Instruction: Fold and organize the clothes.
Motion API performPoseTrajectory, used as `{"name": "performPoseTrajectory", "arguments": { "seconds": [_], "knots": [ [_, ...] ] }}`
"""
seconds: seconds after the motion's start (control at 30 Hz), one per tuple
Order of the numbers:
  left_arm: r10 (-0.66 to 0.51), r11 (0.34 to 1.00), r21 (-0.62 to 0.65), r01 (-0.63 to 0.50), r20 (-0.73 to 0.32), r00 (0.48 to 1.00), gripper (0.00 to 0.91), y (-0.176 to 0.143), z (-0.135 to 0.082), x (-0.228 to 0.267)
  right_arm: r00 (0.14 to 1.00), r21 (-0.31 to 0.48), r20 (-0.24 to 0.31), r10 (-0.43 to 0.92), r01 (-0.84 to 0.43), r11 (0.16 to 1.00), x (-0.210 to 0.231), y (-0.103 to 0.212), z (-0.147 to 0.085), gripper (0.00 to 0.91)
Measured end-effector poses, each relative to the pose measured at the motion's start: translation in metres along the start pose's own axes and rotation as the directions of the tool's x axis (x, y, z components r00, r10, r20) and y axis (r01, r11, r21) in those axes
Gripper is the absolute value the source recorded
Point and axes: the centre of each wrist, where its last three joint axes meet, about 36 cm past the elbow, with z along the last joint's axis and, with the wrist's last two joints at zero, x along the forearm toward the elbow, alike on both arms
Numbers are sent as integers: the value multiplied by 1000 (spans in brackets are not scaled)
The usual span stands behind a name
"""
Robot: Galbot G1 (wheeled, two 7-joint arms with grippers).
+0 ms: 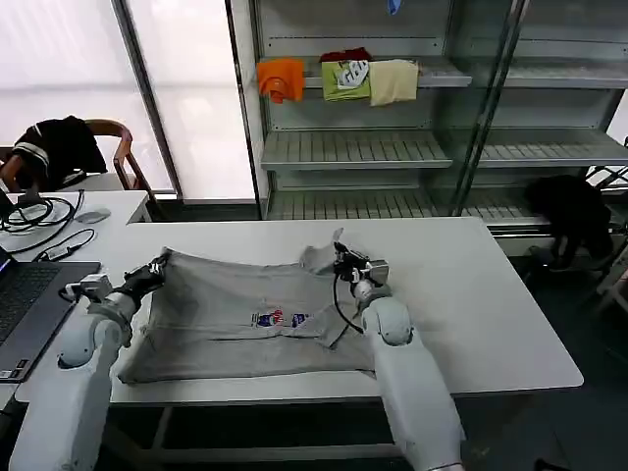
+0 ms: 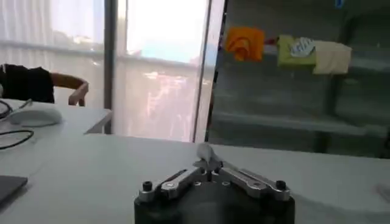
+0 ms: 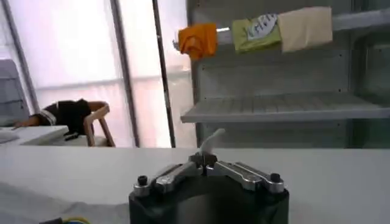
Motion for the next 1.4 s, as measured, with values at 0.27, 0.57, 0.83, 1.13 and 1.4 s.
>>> {"name": "performPoseTrajectory", "arguments": {
  "seconds": [0.27, 0.57, 0.83, 1.13, 1.4],
  "knots": [
    [50, 998, 35, -50, 0, 999, 0, 3, 16, 27, 1000, -41, 12, -18, 19, 999, 46, 7, 5, 0],
    [79, 995, 56, -78, -9, 997, 0, 9, 33, 53, 1000, -40, -20, 0, -1, 999, 92, -6, 21, 0],
    [99, 993, 67, -98, -8, 995, 0, 12, 39, 71, 999, -32, -52, 12, -14, 999, 120, -10, 31, 0],
    [119, 991, 62, -119, 3, 993, 10, 19, 34, 87, 997, -25, -82, 11, -13, 1000, 142, -12, 38, 0],
    [133, 990, 50, -132, -16, 991, 10, 21, 43, 97, 995, -29, -101, 15, -18, 999, 154, -12, 40, 0]
  ]
}}
